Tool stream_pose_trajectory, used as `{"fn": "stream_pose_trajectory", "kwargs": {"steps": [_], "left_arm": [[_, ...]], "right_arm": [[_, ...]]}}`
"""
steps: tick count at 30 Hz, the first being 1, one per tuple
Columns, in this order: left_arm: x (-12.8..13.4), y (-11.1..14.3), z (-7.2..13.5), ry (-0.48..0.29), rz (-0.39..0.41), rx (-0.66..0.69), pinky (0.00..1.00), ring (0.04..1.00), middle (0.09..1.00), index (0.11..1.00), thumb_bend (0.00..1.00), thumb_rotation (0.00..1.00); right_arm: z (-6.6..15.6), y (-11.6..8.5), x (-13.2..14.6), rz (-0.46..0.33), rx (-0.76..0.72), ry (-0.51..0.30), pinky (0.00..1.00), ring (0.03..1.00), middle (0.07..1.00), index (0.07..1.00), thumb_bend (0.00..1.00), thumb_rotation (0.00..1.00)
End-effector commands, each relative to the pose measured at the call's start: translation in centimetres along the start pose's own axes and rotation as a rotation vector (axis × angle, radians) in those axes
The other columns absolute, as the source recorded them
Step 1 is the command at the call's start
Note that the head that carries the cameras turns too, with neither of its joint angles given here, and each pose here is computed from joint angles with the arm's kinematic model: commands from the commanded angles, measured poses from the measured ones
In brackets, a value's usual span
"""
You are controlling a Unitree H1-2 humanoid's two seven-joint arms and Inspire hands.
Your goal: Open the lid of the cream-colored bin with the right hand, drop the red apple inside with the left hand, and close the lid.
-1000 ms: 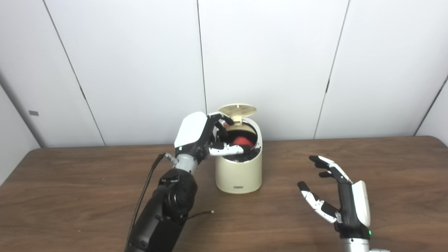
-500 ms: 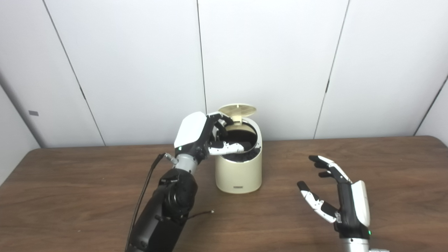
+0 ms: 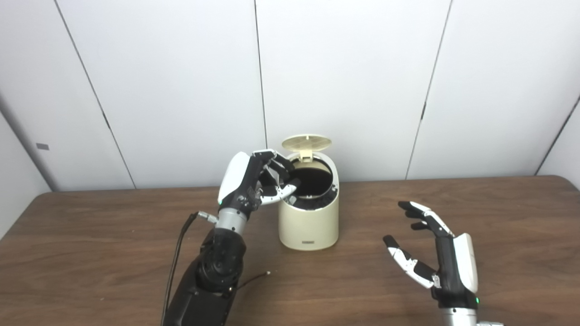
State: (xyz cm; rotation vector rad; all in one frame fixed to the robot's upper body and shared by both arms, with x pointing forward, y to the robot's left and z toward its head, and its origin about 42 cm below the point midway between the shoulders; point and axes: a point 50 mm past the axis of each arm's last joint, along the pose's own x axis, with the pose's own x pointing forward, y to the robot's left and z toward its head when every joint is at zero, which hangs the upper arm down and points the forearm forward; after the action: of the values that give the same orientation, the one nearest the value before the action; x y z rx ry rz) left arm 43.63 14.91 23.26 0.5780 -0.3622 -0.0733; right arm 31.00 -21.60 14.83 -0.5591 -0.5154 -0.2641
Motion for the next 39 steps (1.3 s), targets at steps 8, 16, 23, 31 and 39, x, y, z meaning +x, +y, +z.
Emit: {"fn": "stream_pose_trajectory", "kwargs": {"steps": [8,16,23,31,39], "left_arm": [[0.4,3.0,1.7,-0.118,0.037,-0.218,0.36,0.428,0.486,0.516,0.5,0.0],[-0.7,5.1,0.9,-0.235,0.015,-0.75,0.44,0.53,0.563,0.493,0.5,0.06],[-3.8,6.5,-0.9,-0.225,0.092,-0.831,0.42,0.497,0.523,0.49,0.49,0.08],[-7.4,7.7,-3.2,-0.243,0.219,-0.453,0.45,0.539,0.56,0.492,0.49,0.08],[-9.5,9.0,-4.5,-0.296,0.264,-0.023,0.45,0.545,0.589,0.495,0.49,0.07]], "right_arm": [[0.1,1.7,-1.1,0.016,0.039,0.009,0.59,0.71,0.742,0.721,0.24,0.34],[-0.2,1.8,-1.1,0.022,0.049,0.003,0.6,0.708,0.741,0.72,0.25,0.38],[-0.1,1.7,-1.0,0.024,0.052,0.002,0.6,0.71,0.742,0.721,0.24,0.36],[0.7,1.1,-0.1,0.011,0.05,-0.029,0.6,0.72,0.75,0.737,0.26,0.36],[1.8,-0.8,3.4,0.015,0.023,-0.147,0.65,0.767,0.799,0.782,0.32,0.5]]}}
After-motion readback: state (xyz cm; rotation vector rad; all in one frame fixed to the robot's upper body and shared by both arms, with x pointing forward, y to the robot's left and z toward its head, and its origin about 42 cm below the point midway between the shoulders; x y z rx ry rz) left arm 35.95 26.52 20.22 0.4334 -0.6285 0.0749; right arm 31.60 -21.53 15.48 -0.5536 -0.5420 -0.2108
